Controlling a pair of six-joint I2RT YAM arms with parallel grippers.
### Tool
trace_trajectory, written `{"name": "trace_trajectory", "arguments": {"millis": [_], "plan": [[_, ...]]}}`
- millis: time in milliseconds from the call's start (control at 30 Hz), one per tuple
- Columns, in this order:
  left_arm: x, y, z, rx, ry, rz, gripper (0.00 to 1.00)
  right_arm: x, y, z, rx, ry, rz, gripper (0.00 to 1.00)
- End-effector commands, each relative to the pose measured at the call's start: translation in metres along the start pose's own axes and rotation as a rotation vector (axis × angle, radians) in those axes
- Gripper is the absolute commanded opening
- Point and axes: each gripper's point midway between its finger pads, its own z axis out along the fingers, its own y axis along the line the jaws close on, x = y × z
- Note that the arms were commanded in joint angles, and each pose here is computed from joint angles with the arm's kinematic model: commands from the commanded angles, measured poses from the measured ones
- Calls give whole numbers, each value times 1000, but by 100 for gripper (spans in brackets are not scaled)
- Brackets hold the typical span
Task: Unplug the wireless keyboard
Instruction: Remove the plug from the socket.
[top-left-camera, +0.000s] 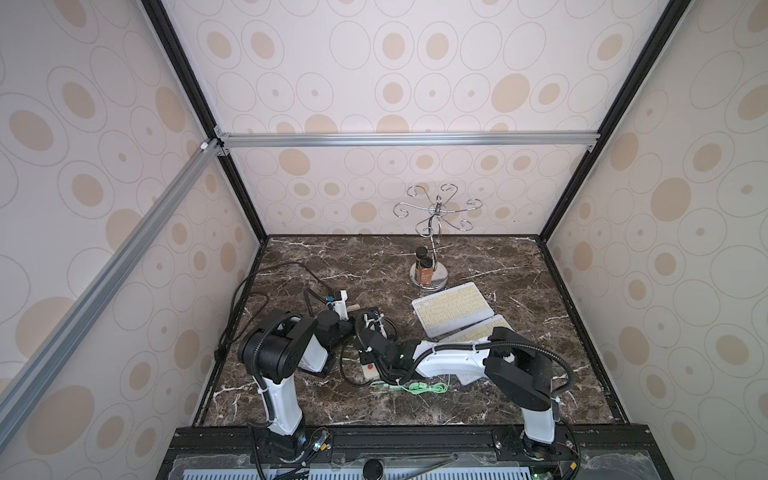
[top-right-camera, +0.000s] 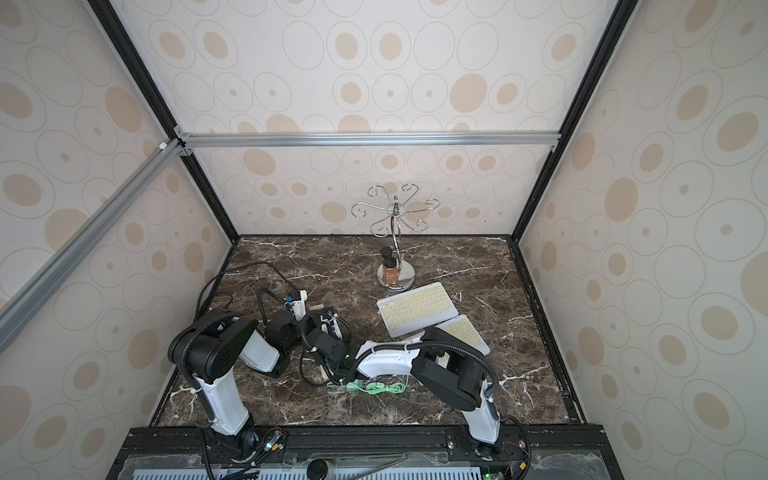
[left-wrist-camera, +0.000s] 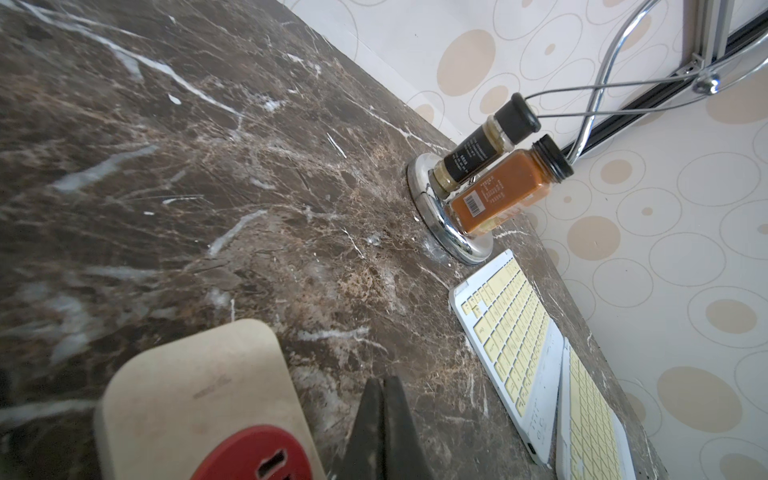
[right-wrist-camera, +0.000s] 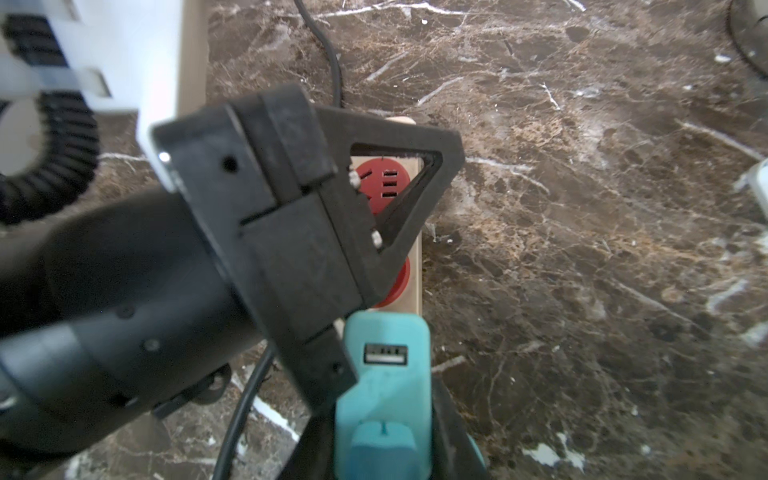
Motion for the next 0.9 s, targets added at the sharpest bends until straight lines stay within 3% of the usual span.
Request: {"name": "trace_trajectory", "arguments": {"millis": [0, 467, 700, 867], "plan": [[81, 48, -15, -183, 276, -55, 0, -10, 8, -11, -71, -5, 61, 0], [85, 70, -11, -234, 272, -22, 0, -11, 11, -7, 151, 22, -123, 0], [85, 72, -12, -215, 233, -10, 0, -11, 17, -15, -15, -25, 3, 0], [86, 83, -13, -267, 239, 32, 0, -12, 18, -16, 22, -13, -29, 0]]}}
